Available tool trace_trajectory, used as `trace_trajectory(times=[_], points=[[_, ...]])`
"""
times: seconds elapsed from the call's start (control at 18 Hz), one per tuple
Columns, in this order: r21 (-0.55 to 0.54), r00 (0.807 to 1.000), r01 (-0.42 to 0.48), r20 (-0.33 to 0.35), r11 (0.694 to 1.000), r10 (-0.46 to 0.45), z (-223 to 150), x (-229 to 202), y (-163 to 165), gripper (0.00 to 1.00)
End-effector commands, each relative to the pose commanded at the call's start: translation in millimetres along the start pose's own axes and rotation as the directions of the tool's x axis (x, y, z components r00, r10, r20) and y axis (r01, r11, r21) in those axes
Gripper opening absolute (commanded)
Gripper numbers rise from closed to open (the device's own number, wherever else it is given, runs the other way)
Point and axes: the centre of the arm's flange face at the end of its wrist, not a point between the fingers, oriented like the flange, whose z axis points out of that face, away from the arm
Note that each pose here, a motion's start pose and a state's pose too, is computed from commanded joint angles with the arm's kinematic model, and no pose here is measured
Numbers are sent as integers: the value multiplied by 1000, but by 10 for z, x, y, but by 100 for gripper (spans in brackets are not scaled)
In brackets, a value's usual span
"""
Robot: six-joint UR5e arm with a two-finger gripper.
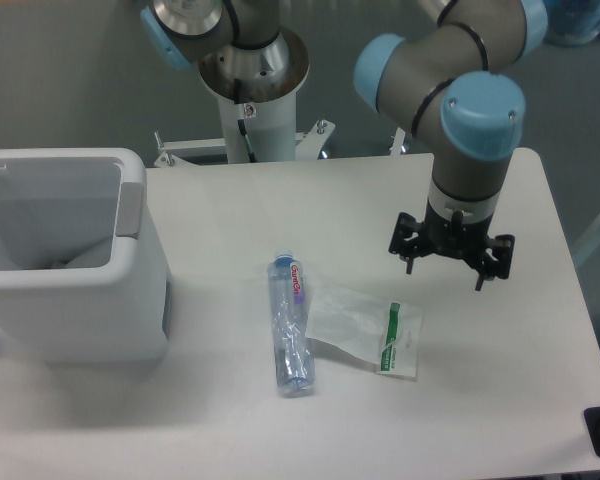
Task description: Open the trash can
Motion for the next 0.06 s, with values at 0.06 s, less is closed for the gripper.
trace_trajectory(times=[0.06], points=[[1,1000,-3,1,1000,3,34,-12,-6,100]])
